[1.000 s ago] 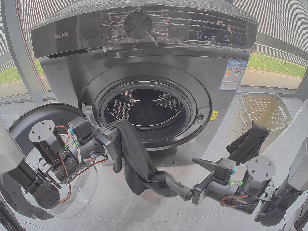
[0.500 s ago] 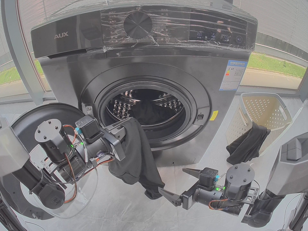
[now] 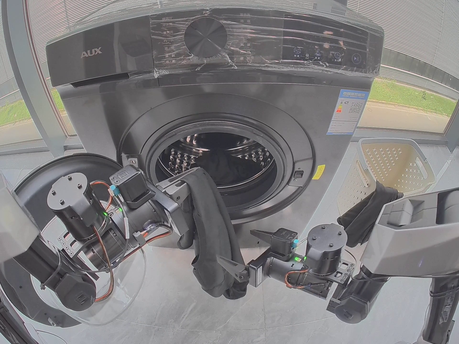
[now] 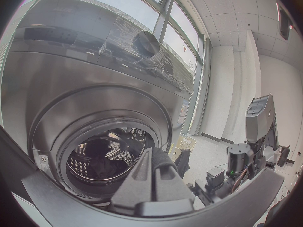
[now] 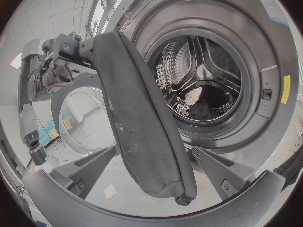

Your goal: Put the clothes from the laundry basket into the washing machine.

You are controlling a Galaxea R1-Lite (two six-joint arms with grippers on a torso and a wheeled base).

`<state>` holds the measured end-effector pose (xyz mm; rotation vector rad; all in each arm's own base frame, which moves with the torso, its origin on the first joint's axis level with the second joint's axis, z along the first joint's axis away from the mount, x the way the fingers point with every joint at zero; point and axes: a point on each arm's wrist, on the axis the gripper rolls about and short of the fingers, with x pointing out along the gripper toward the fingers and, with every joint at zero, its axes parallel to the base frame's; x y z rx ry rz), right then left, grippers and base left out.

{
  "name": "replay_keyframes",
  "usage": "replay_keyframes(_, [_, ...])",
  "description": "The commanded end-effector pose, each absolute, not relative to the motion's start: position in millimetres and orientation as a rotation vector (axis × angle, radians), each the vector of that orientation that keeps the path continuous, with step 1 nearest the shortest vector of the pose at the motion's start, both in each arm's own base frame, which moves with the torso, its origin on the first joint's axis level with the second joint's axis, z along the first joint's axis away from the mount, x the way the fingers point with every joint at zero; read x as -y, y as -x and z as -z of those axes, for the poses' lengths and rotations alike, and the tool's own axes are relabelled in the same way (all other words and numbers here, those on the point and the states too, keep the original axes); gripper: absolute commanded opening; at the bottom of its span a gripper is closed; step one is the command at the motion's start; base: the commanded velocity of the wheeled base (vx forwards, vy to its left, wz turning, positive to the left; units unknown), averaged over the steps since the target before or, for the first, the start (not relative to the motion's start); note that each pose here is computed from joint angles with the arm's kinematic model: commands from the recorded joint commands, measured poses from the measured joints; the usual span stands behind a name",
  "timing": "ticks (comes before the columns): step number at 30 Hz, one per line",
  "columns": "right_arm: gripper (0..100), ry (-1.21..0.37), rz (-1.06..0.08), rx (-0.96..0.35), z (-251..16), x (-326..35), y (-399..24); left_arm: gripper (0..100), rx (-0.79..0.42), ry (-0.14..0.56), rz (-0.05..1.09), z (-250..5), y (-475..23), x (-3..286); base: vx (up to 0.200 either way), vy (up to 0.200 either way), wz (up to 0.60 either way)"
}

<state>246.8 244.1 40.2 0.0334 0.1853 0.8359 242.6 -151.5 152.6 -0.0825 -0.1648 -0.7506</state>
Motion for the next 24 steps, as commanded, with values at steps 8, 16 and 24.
replay_keyframes(8, [100,-0.028,-0.839,-0.191,-2,-273,-278,0,0.202,0.091,0.759,-163,-238,151,0.0,0.0,0.0])
replay_keyframes(16, [100,-0.038,-0.836,-0.162,2,-289,-296,0,0.223,0.097,0.775,-169,-232,152,0.0,0.0,0.0])
replay_keyframes(24, [100,-0.038,-0.815,-0.154,12,-294,-314,0,0.262,0.114,0.78,-181,-225,149,0.0,0.0,0.0])
